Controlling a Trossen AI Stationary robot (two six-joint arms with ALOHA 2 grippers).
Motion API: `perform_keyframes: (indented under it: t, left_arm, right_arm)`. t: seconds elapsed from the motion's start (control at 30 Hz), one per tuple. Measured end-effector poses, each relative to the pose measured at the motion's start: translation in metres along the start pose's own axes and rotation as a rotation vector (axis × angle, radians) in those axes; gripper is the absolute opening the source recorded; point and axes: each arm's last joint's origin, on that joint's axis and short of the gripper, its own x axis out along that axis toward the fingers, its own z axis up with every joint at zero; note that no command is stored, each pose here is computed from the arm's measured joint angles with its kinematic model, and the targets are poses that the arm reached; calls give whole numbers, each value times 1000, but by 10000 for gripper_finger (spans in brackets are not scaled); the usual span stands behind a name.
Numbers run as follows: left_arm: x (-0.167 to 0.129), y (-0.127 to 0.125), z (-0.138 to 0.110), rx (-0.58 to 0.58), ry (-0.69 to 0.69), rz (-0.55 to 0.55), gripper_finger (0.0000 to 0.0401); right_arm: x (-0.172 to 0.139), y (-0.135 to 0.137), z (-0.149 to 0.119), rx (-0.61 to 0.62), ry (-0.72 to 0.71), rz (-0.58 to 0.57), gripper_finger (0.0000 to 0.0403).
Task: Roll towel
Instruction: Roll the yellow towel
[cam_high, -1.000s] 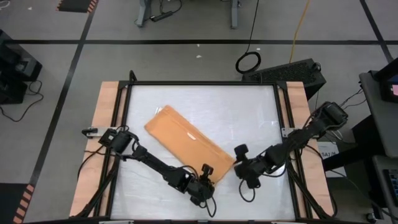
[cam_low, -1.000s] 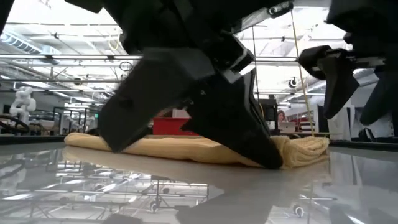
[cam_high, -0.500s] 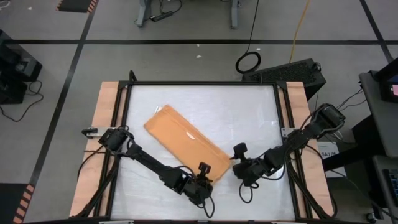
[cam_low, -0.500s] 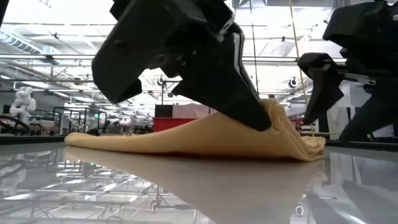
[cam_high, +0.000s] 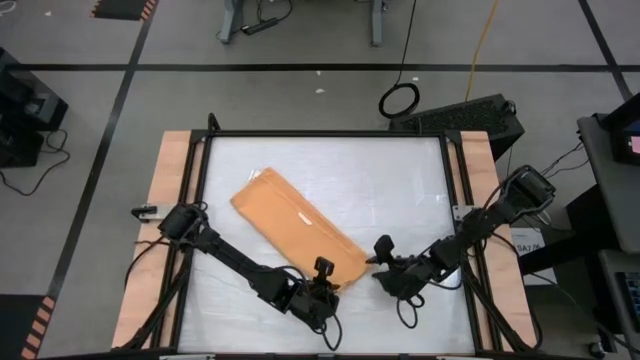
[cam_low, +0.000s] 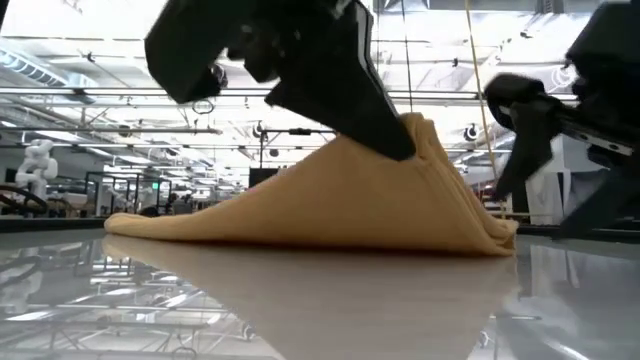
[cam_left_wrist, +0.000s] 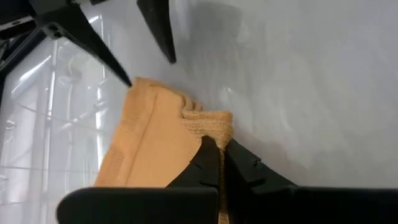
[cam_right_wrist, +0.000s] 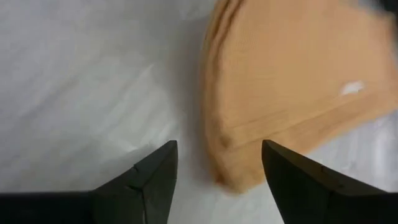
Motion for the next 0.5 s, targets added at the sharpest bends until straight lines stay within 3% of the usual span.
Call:
perform_keyframes:
  t: [0.13, 0.37, 0.5]
  left_arm:
    - [-3, 3, 0, 1, 4, 4, 2]
    - [0, 8, -2, -23, 29, 31, 2]
    - [0, 8, -2, -22, 29, 33, 1]
  right_arm:
    - [1, -2, 1, -42, -43, -32, 222]
    - [8, -10, -3, 48, -30, 12, 222]
    - [11, -6, -6, 41, 3, 36, 222]
